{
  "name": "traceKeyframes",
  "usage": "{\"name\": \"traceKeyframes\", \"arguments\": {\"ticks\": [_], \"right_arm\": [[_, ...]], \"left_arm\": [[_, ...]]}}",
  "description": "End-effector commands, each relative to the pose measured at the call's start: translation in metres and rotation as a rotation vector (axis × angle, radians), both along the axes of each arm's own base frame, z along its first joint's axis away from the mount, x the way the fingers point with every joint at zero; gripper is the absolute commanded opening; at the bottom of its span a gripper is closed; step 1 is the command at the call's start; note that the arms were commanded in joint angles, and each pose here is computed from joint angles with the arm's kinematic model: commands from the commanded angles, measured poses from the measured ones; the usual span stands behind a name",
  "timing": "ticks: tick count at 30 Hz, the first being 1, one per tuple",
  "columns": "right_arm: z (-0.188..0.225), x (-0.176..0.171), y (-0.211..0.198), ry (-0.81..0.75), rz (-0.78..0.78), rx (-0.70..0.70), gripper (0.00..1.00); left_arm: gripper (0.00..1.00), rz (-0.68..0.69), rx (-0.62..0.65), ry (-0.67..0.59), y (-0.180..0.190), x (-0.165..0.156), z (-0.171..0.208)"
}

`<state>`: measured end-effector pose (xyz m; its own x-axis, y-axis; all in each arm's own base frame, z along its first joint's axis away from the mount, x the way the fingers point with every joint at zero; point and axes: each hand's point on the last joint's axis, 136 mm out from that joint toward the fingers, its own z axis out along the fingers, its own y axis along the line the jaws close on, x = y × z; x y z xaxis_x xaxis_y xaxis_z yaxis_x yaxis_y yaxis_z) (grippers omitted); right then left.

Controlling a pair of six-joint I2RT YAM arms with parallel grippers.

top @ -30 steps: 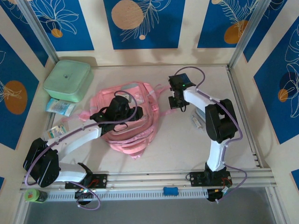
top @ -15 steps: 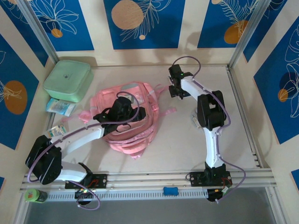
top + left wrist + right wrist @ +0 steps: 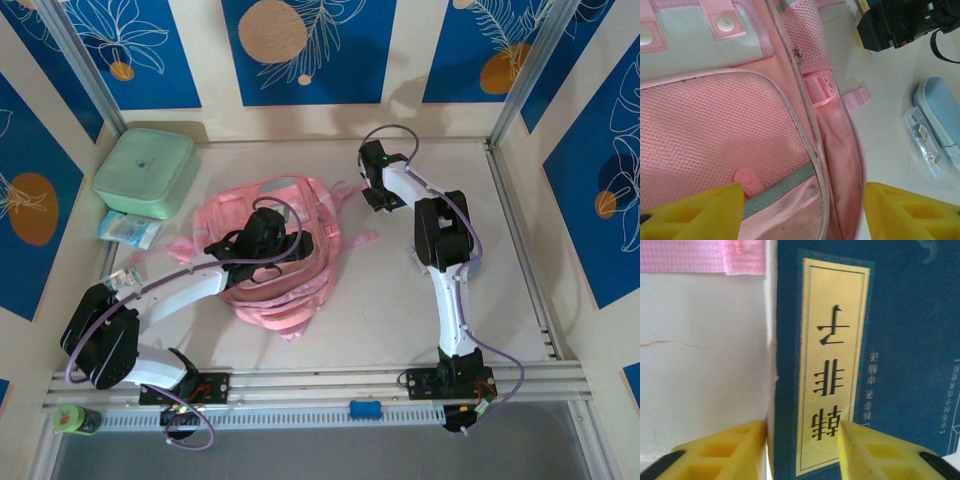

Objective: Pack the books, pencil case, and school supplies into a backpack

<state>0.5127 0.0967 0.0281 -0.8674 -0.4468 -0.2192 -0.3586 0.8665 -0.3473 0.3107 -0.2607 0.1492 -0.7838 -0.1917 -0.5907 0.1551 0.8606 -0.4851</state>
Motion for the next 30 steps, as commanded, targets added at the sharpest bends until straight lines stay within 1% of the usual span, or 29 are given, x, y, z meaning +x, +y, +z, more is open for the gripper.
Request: {"name": "traceKeyframes", "arguments": {"ticks": [1, 4, 7, 12, 16, 21, 23, 26, 30], "right_arm": [[-0.010, 0.002, -0.013, 0.021, 0.010, -0.046, 0.31], [-0.003, 0.003, -0.012, 0.003, 0.011, -0.035, 0.23], [0.007, 0.005, -0.007, -0.045, 0.025, -0.013, 0.09], [0.013, 0.007, -0.011, -0.066, 0.024, -0.022, 0.00], [0.024, 0.003, -0.003, -0.086, 0.020, 0.013, 0.00], [0.040, -0.018, 0.018, -0.066, -0.050, 0.121, 0.00], [0.050, -0.029, 0.031, -0.065, -0.066, 0.171, 0.00], [0.054, -0.050, 0.041, -0.047, -0.095, 0.157, 0.00], [0.054, -0.093, 0.059, 0.051, -0.164, 0.237, 0.00]], "left_arm": [[0.64, -0.015, -0.012, -0.018, -0.007, 0.003, 0.012], [0.64, -0.014, -0.007, -0.014, -0.007, 0.002, 0.009], [0.64, -0.013, -0.006, -0.018, -0.006, 0.002, 0.010], [0.64, -0.016, -0.010, -0.019, -0.006, 0.002, 0.013], [0.64, -0.013, -0.012, -0.022, -0.005, 0.001, 0.014], [0.64, -0.010, -0.016, -0.018, -0.004, -0.001, 0.014], [0.64, -0.014, -0.034, -0.024, -0.005, -0.002, 0.018], [0.64, -0.018, -0.046, -0.026, -0.005, -0.004, 0.021], [0.64, -0.020, -0.054, -0.024, -0.003, -0.009, 0.022]]}}
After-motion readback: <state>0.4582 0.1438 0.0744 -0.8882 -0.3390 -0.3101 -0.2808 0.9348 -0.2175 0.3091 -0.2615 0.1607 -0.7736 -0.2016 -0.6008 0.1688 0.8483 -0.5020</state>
